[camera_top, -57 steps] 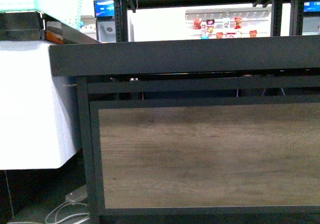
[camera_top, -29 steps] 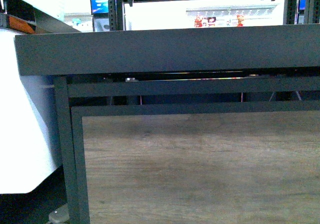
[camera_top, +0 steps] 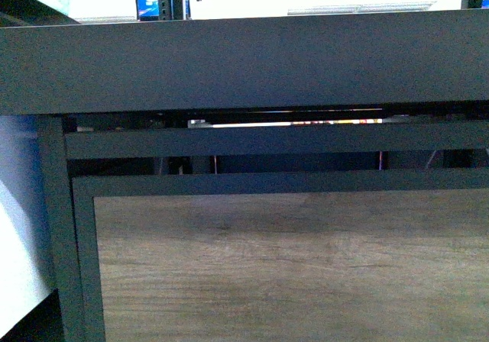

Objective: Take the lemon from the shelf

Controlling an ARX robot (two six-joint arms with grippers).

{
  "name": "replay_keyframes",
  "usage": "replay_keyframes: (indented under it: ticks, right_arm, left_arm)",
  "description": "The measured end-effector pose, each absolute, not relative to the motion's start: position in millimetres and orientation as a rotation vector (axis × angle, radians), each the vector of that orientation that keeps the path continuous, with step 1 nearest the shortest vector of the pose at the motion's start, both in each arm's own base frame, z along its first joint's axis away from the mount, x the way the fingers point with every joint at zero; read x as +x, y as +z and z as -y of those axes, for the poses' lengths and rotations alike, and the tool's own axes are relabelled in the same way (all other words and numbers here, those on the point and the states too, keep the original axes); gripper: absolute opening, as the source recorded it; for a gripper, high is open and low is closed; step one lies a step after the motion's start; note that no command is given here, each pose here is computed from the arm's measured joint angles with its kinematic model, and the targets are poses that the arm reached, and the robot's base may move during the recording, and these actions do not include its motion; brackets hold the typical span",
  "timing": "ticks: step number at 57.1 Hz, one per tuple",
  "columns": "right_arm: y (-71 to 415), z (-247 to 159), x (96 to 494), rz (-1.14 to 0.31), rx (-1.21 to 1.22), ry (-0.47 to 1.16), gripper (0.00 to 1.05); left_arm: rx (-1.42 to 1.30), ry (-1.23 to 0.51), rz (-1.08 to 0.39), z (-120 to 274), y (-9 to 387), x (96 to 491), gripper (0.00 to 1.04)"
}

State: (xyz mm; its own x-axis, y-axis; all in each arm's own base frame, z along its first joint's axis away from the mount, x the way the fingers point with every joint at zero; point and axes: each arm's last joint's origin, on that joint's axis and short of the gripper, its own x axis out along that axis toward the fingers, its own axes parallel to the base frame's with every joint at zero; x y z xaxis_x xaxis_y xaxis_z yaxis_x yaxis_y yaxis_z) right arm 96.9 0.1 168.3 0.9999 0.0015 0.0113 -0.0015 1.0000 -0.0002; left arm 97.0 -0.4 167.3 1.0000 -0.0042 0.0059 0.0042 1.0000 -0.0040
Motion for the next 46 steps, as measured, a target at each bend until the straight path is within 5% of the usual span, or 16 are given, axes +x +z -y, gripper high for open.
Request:
replay_keyframes:
  ticks: [46]
  right_arm:
    - [168.2,-0.2,96.9,0.010,0.000,0.003,0.97]
  left_arm:
    - [-0.004,-0.005,0.006,0.4,167.4,97.0,0.97]
